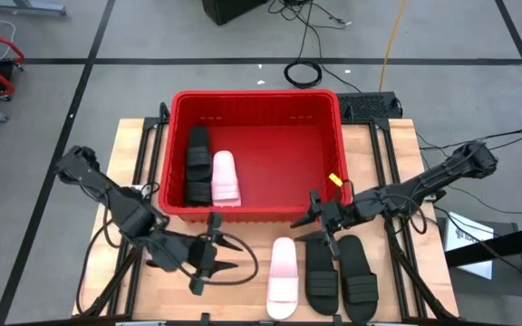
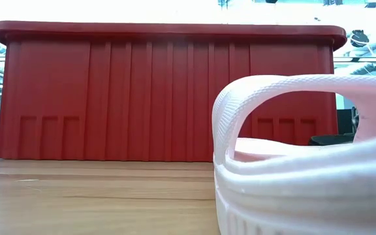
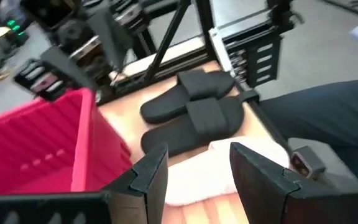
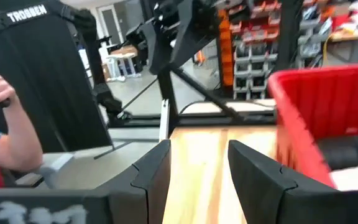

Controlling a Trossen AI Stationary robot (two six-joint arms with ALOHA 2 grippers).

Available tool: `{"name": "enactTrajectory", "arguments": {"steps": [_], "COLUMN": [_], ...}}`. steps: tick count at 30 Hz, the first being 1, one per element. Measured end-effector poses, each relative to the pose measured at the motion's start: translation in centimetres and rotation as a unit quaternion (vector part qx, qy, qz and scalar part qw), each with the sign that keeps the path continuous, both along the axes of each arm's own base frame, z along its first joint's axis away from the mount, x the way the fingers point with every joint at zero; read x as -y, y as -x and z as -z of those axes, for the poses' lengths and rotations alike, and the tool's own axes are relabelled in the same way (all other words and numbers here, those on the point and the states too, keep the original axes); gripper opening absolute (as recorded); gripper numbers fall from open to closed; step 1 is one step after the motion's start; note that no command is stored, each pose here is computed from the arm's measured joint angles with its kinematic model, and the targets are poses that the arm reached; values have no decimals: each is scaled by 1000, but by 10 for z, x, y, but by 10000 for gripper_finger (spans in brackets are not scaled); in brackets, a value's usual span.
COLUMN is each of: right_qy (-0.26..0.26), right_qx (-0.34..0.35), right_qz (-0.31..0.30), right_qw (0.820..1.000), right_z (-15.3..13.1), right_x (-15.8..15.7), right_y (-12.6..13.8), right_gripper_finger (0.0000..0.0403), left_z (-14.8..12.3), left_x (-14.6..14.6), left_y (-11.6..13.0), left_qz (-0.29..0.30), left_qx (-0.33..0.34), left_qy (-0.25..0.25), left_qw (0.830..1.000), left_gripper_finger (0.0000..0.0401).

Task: Pick and place slides into bin
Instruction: Put the white slipper into the red bin

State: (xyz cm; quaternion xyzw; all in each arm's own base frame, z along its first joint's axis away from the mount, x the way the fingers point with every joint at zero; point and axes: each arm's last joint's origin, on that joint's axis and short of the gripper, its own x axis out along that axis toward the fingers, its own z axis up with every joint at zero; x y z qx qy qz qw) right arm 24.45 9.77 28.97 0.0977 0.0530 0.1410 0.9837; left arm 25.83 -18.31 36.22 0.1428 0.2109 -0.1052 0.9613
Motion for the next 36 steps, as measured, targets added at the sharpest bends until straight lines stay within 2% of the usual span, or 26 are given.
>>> {"name": "enactTrajectory", "arguments": {"steps": [4, 10, 22, 26, 30, 36], "right_qy": [-20, -46, -89, -102, -103, -109], "right_qx": [-19, -52, -151, -176, -189, -200], "right_qz": [-1, -15, -51, -54, -57, -68], "right_qw": [1000, 997, 983, 978, 975, 971], "right_z": [7, 19, 58, 68, 75, 84], "right_x": [-4, -10, -37, -44, -50, -61], "right_y": [-5, -12, -22, -23, -23, -23], "right_gripper_finger": [153, 153, 153, 153, 153, 153], "left_z": [3, 9, 9, 21, 38, 38], "left_x": [5, 11, 24, 26, 25, 17], "left_y": [3, 18, 32, 32, 30, 21], "left_qz": [-19, -79, -116, -142, -159, -181], "left_qx": [-5, -21, -7, -12, -9, 0], "left_qy": [-5, -2, 33, 50, 31, 43], "left_qw": [1000, 997, 993, 988, 987, 983], "left_gripper_finger": [168, 168, 168, 168, 168, 168]}}
